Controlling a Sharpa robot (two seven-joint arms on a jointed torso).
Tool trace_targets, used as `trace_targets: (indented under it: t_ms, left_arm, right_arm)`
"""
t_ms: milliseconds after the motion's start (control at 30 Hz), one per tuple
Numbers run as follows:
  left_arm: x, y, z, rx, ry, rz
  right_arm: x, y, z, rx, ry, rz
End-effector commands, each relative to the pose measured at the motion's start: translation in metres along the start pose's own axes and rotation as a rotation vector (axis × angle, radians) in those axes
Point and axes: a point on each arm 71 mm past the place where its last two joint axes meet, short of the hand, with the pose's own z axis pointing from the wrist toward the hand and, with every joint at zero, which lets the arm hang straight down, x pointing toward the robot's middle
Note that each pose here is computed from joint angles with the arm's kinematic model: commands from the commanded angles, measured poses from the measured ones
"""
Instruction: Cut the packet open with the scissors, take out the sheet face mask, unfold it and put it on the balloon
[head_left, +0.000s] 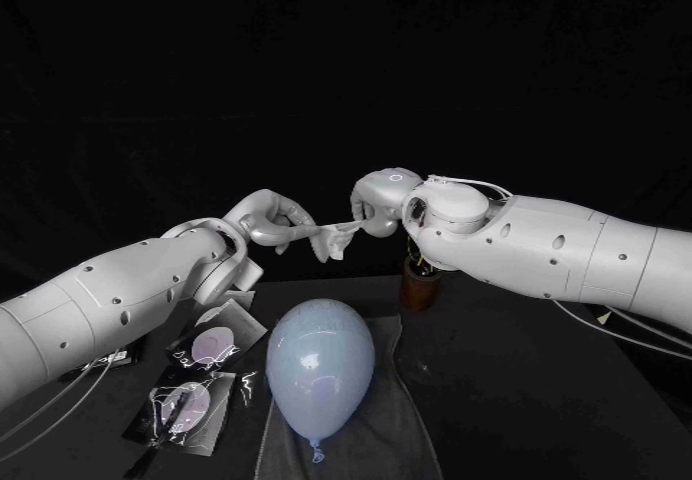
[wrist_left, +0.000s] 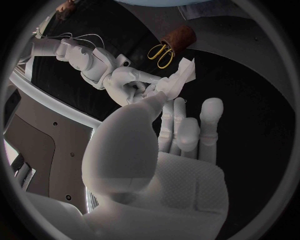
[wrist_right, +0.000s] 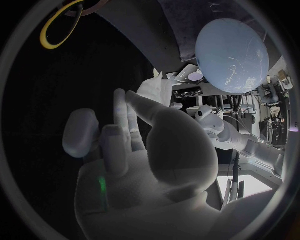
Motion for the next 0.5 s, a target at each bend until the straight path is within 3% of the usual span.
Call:
trace_targets:
  t_ms: [33,300,500]
  left_arm:
    - [-0.0018,-0.0027,0.0012,0.019,-0.009,-0.009]
    - [-0.0059,-0.0032,0.0019,0.017,-0.026,-0.034]
    - [-0.0057,-0.0106,0.0028,0.023,0.001,-0.077]
  right_arm:
    - [-0.0025,-0.0015,0.0013,-0.002,-0.032,-0.04]
    - [-0.0014,-0.0024,0.0027,-0.006,-0.039,-0.024]
    - [-0.0021,-0.0021,0.0024,-0.012,-0.081,0.075]
